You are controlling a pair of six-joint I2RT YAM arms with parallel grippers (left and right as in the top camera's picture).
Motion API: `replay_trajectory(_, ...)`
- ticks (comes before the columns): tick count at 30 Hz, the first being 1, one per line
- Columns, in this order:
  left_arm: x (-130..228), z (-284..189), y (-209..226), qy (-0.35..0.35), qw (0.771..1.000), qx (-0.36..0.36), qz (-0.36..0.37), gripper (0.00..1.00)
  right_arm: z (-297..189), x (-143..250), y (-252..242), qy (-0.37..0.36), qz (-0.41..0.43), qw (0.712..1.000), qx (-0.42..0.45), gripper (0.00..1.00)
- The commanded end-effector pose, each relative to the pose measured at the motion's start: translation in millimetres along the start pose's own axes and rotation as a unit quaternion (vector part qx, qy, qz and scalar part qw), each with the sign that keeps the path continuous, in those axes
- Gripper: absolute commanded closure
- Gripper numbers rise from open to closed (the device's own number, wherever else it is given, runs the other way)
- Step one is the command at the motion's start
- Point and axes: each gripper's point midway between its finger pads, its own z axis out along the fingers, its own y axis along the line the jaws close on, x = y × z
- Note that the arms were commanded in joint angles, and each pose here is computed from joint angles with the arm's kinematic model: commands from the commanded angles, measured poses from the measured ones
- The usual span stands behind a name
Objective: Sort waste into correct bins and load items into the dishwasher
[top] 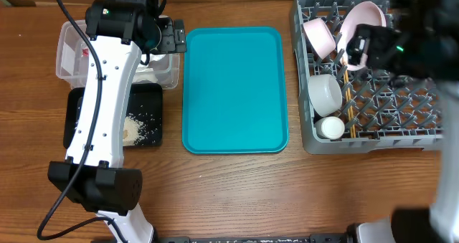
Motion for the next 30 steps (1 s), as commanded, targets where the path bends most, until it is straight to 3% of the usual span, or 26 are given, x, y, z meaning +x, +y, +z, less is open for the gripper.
replay_trajectory(1, -5.2, -11.4, 0.3, -0.017, 1.0, 0.001, -0.008, 0.0, -36.2, 10.3, 35.3, -0.016, 0.026, 0.994, -0.102, 0.0)
replay_trajectory(4, -5.2, -11.4, 0.3, -0.017, 1.0, 0.001, -0.008, 0.0, -51.6, 14.1, 36.7, -0.034, 0.017, 0.993, -0.108, 0.0)
replay_trajectory(12, -5.2, -11.4, 0.4, -0.017, 1.0, 0.001, -0.008, 0.0, -71.3, 35.8, 1.4, -0.056, 0.0, 0.998, -0.018, 0.0)
replay_trajectory(16, -5.2, -11.4, 0.3, -0.017, 1.0, 0.001, -0.008, 0.0, -63.1, 39.7, -6.2, -0.066, 0.002, 0.998, -0.006, 0.0)
replay_trajectory(21, -5.2, -11.4, 0.3, -0.017, 1.0, 0.001, -0.008, 0.0, -43.8, 39.4, -6.8, -0.145, -0.008, 0.989, -0.03, 0.0)
replay_trajectory(30, -5.2, -11.4, 0.3, -0.017, 1.0, 0.001, -0.008, 0.0, 16.5, 86.1, -18.0, -0.265, -0.029, 0.961, -0.08, 0.0)
